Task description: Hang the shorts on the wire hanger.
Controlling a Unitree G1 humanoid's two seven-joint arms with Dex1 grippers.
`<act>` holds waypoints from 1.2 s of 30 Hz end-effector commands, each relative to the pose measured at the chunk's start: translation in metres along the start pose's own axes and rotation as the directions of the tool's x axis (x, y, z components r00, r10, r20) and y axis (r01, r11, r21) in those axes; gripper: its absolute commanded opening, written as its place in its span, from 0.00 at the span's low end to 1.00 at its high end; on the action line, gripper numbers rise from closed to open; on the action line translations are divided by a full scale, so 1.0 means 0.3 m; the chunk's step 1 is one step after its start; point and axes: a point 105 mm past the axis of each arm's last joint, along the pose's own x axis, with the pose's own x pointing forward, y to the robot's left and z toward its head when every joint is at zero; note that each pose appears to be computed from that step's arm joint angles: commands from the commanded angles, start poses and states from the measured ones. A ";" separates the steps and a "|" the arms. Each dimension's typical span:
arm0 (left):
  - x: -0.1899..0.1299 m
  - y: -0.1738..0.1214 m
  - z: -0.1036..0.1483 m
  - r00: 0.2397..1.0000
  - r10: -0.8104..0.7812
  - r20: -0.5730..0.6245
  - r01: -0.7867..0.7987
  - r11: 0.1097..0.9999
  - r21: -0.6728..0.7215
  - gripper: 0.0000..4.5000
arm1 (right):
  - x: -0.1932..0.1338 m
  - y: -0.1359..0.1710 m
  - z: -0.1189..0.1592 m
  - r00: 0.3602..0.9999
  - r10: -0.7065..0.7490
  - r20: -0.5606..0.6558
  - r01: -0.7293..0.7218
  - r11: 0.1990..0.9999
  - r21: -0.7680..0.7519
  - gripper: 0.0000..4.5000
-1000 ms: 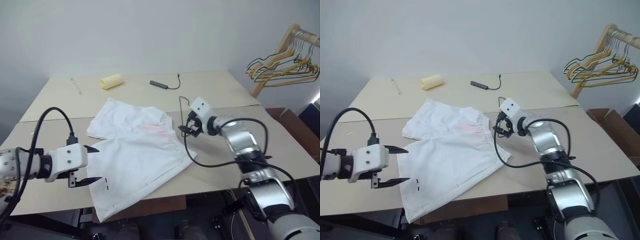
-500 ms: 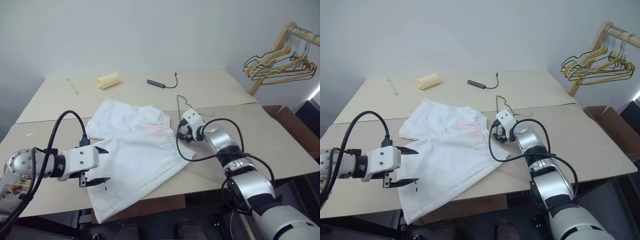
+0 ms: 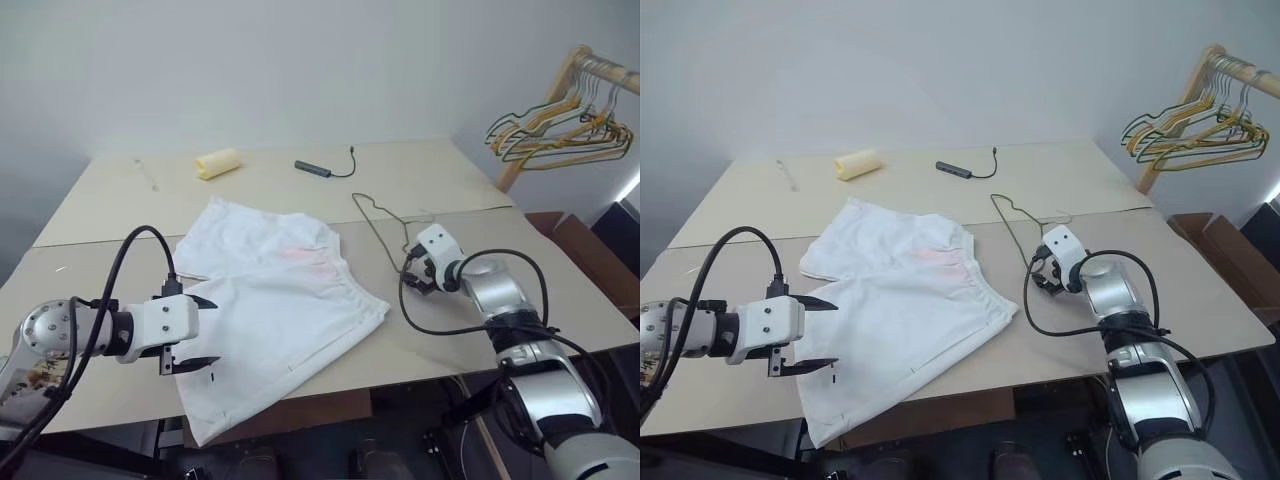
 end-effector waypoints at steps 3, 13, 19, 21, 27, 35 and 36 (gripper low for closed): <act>-0.003 0.025 0.020 1.000 0.019 0.019 -0.020 0.999 0.035 1.00 | -0.014 0.036 0.178 0.983 0.078 0.166 -0.076 0.997 -0.019 1.00; -0.001 0.033 0.095 0.989 0.062 0.135 -0.065 0.998 0.019 1.00 | 0.090 0.084 0.247 0.982 0.102 0.157 -0.115 0.990 0.076 1.00; 0.017 0.015 0.096 0.991 0.050 0.124 -0.054 0.998 0.023 1.00 | 0.123 0.075 0.183 0.997 0.050 0.059 -0.060 0.984 0.170 1.00; 0.018 0.013 0.095 0.991 0.049 0.122 -0.052 0.998 0.021 1.00 | 0.126 0.073 0.166 0.998 0.045 0.040 -0.052 0.980 0.192 1.00; 0.021 0.013 0.086 0.993 0.041 0.111 -0.044 0.999 0.028 1.00 | 0.128 0.101 0.133 0.994 0.110 -0.027 -0.102 0.974 0.204 0.86; 0.018 0.018 0.089 0.992 0.041 0.118 -0.046 0.998 0.034 1.00 | 0.134 0.099 0.093 0.992 0.076 -0.098 -0.057 0.981 0.185 0.24; 0.017 0.017 0.088 0.992 0.041 0.118 -0.045 0.998 0.033 1.00 | 0.133 0.098 0.089 0.992 0.075 -0.102 -0.054 0.981 0.188 0.15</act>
